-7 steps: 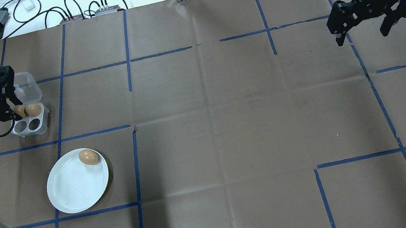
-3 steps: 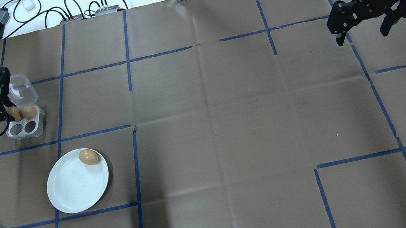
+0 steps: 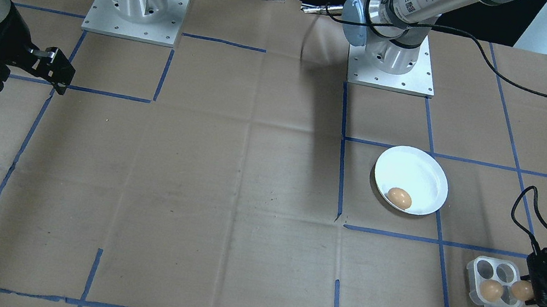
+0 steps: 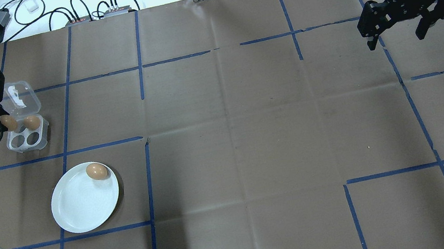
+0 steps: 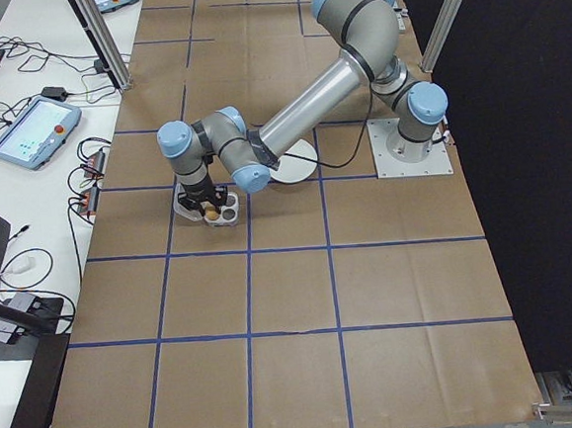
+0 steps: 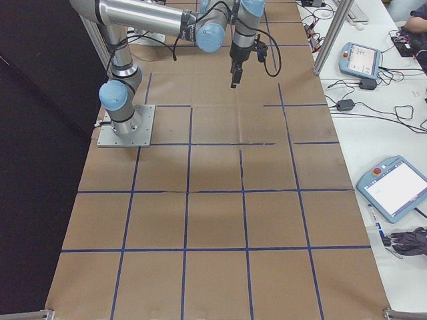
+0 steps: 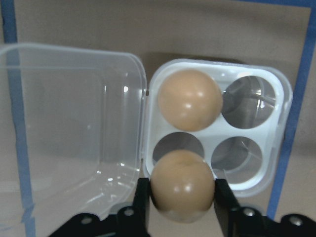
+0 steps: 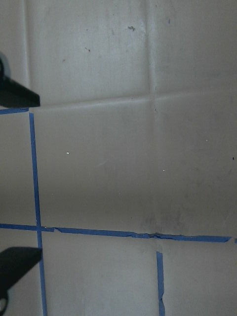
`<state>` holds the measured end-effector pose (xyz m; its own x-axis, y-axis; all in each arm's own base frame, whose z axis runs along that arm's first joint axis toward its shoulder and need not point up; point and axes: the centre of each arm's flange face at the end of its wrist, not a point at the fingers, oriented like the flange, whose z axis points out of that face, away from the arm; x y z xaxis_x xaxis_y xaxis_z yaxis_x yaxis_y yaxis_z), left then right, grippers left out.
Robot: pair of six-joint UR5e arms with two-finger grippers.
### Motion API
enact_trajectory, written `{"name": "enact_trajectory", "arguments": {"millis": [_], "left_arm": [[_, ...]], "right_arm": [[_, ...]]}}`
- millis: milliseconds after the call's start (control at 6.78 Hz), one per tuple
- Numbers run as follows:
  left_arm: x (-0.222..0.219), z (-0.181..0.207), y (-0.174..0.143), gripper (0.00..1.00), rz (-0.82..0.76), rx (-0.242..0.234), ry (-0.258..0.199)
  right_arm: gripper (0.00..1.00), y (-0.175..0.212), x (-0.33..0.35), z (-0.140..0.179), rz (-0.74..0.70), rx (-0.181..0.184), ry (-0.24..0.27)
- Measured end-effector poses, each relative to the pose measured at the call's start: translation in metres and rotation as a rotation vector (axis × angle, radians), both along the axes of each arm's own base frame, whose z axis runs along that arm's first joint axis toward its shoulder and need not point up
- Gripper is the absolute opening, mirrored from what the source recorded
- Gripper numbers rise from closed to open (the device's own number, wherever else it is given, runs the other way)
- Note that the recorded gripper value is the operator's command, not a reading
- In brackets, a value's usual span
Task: Place egg on plate
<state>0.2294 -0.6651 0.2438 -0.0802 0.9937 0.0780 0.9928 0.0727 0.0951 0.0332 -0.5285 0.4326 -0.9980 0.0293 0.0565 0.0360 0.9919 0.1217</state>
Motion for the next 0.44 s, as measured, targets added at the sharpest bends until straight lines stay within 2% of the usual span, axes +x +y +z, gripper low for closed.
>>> {"name": "enact_trajectory", "arguments": {"millis": [443], "left_arm": [[-0.02, 0.023, 0.029, 0.1, 0.016, 0.125, 0.067]], "right_arm": [[1.0, 0.0, 0.0, 0.0, 0.0, 0.0, 0.0]]}}
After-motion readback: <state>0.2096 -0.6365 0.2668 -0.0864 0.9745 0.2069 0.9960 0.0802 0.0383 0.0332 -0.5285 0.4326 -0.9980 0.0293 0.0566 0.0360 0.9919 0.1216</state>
